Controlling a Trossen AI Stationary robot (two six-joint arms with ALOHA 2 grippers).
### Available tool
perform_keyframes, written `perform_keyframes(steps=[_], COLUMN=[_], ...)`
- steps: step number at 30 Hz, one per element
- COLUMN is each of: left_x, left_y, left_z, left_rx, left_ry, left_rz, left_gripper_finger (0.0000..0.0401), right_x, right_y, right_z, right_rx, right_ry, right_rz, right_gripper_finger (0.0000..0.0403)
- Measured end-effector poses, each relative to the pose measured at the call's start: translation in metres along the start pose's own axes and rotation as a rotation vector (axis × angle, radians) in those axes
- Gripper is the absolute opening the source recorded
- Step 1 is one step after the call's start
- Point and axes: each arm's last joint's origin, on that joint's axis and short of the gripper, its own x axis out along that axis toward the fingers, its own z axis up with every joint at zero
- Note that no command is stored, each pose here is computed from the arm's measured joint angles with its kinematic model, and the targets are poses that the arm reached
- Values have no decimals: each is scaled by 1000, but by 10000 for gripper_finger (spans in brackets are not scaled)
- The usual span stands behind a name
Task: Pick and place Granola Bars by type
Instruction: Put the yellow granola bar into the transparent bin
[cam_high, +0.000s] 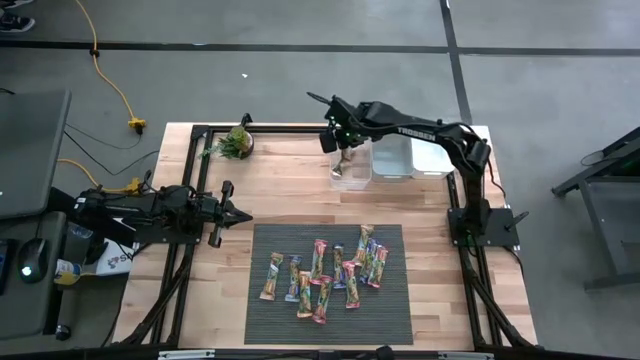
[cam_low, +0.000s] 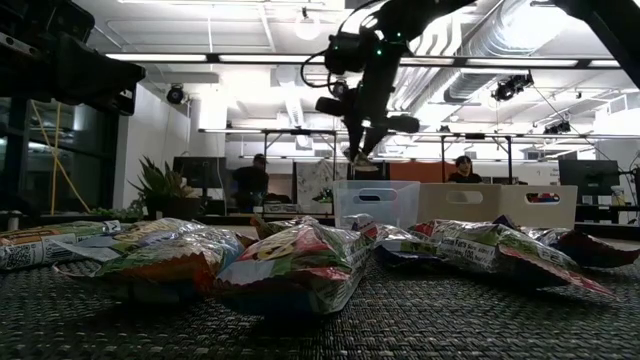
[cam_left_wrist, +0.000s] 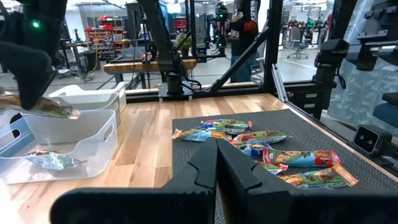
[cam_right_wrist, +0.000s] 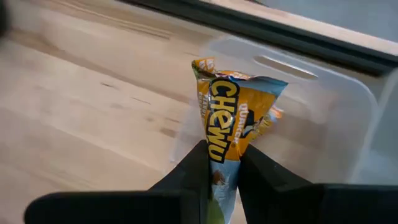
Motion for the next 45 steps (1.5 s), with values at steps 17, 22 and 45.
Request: perform_keyframes(steps=[17,22,45], left_x=[0,0,0], left_y=[0,0,0], left_z=[0,0,0], left_rx=[0,0,0], left_ry=[0,0,0], left_rz=[0,0,0], left_gripper_finger=[1,1,1], right_x=[64,68,12], right_y=[-29,-30,-19], right_z=[-48,-50,-21], right_rx=[65,45,-74], right_ry=[170,175,-31], right_rz=[-53,-45,23], right_gripper_finger=[55,65,172])
